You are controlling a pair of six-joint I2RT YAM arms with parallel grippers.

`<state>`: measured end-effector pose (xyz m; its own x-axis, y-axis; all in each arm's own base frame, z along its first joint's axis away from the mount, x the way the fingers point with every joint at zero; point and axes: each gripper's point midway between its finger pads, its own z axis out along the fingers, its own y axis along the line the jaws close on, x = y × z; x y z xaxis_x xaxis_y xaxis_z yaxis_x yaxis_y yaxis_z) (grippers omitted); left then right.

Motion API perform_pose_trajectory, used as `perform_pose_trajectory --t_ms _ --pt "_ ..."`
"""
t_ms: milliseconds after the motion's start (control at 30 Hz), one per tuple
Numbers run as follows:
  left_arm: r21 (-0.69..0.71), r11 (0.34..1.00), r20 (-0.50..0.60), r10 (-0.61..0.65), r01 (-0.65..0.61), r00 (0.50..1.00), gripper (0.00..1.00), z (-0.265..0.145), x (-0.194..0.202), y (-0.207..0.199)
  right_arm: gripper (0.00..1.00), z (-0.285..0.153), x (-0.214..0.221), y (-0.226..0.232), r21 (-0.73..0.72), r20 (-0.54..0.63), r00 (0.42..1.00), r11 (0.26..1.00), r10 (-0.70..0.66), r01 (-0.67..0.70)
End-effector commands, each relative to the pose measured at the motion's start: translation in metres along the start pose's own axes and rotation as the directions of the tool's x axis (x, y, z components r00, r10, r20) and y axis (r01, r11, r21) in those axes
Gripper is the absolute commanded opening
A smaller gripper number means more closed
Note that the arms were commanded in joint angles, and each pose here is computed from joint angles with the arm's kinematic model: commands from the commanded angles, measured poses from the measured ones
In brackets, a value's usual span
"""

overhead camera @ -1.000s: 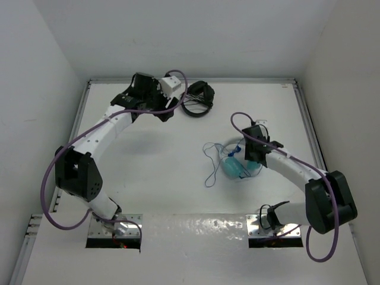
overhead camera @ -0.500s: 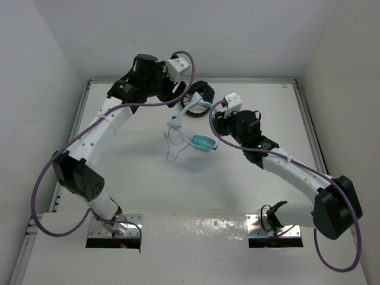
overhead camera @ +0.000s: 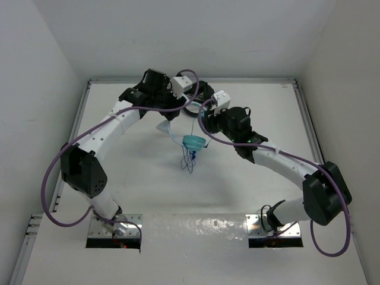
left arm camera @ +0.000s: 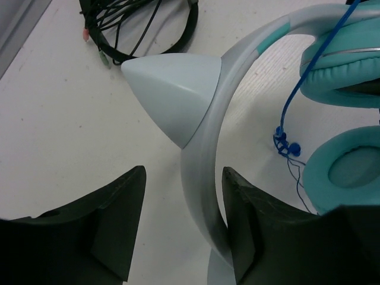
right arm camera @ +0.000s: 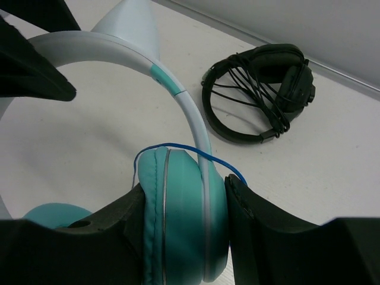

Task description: Wrap the headphones

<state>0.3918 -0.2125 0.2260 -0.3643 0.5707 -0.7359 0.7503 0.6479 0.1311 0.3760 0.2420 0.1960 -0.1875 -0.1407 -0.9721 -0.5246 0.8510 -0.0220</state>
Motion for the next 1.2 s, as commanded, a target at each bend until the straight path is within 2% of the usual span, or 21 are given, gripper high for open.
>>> perform_pose_trajectory --t_ms 0,100,133,167,200,233,267,300,367,433,467,500,533,567,600,633,700,767,800,1033,1167 --pt "-0.069 0.998 0.037 0.016 -0.014 0.999 0.51 0.006 -0.012 0.012 0.0 -0.007 -0.077 0.016 -0.075 0.23 0.972 0.997 0.041 -0.025" --pt "-0.104 0.994 0.026 0.019 -0.016 0.999 0.41 0.011 -0.01 0.018 0.0 -0.012 -0.079 0.022 -0.11 0.238 0.97 0.994 0.045 -0.019" --pt "-0.115 0.993 0.021 0.018 -0.016 1.0 0.34 0.012 -0.008 0.02 0.0 -0.013 -0.08 0.024 -0.123 0.241 0.97 0.992 0.043 -0.014" --pt "-0.119 0.993 0.016 0.015 -0.013 1.0 0.1 0.013 -0.006 0.021 0.0 -0.014 -0.078 0.027 -0.135 0.229 0.973 0.991 0.032 -0.001" --pt "-0.13 0.991 0.02 -0.008 0.011 1.0 0.0 0.013 -0.006 0.022 0.04 -0.014 -0.076 0.03 -0.154 0.216 0.976 0.988 0.019 0.014" --pt "-0.16 0.987 0.02 -0.019 0.022 1.0 0.0 0.011 -0.006 0.026 0.17 -0.016 -0.084 0.035 -0.185 0.22 0.975 0.981 -0.02 0.062" --pt "-0.196 0.98 0.035 -0.029 0.035 0.999 0.0 0.006 -0.008 0.032 0.4 -0.016 -0.069 0.038 -0.204 0.15 0.988 0.976 -0.04 0.071" --pt "-0.226 0.973 0.045 -0.039 0.048 0.998 0.0 0.002 -0.01 0.036 0.86 -0.02 -0.07 0.037 -0.208 0.134 0.989 0.974 -0.059 0.086" --pt "-0.355 0.931 0.056 -0.068 0.084 0.996 0.0 -0.012 -0.011 0.061 0.99 -0.028 -0.07 0.033 -0.193 0.103 0.99 0.975 -0.095 0.114" --pt "-0.459 0.886 0.036 -0.051 0.062 0.998 0.0 -0.025 -0.008 0.08 0.97 -0.047 -0.081 0.028 -0.169 0.147 0.984 0.977 -0.104 0.129" --pt "-0.483 0.874 0.031 -0.037 0.047 0.999 0.0 -0.03 -0.011 0.085 0.91 -0.053 -0.084 0.026 -0.161 0.164 0.981 0.979 -0.102 0.128" --pt "-0.496 0.868 0.014 -0.007 0.013 1.0 0.0 -0.034 -0.013 0.088 0.57 -0.064 -0.087 0.024 -0.148 0.183 0.978 0.981 -0.099 0.127" --pt "-0.491 0.871 0.001 0.005 -0.004 1.0 0.0 -0.037 -0.012 0.087 0.36 -0.067 -0.086 0.022 -0.14 0.176 0.98 0.982 -0.097 0.122" --pt "-0.469 0.882 -0.017 0.045 -0.047 0.999 0.0 -0.04 -0.014 0.084 0.17 -0.068 -0.082 0.018 -0.12 0.164 0.982 0.986 -0.096 0.117" --pt "-0.395 0.916 -0.008 0.076 -0.073 0.997 0.0 -0.042 -0.02 0.072 0.06 -0.069 -0.074 0.017 -0.118 0.14 0.985 0.986 -0.102 0.119" --pt "-0.358 0.929 -0.004 0.096 -0.091 0.995 0.0 -0.042 -0.023 0.065 0.11 -0.067 -0.069 0.016 -0.114 0.129 0.986 0.986 -0.104 0.119" --pt "-0.279 0.955 0.034 0.115 -0.101 0.993 0.0 -0.043 -0.033 0.052 0.45 -0.062 -0.05 0.016 -0.112 0.095 0.991 0.988 -0.093 0.104" --pt "-0.23 0.968 0.035 0.11 -0.099 0.993 0.0 -0.042 -0.032 0.042 0.61 -0.059 -0.039 0.021 -0.136 0.107 0.991 0.986 -0.08 0.095" --pt "-0.224 0.969 0.031 0.114 -0.104 0.993 0.0 -0.043 -0.031 0.041 0.74 -0.057 -0.042 0.024 -0.149 0.141 0.987 0.984 -0.08 0.101" --pt "-0.212 0.969 0.028 0.136 -0.127 0.99 0.0 -0.052 -0.03 0.037 0.79 -0.049 -0.026 0.029 -0.248 0.161 0.985 0.964 -0.059 0.098" --pt "-0.144 0.983 0.056 0.12 -0.111 0.991 0.0 -0.053 -0.035 0.024 0.75 -0.045 -0.019 0.035 -0.295 0.174 0.985 0.954 0.003 0.049"
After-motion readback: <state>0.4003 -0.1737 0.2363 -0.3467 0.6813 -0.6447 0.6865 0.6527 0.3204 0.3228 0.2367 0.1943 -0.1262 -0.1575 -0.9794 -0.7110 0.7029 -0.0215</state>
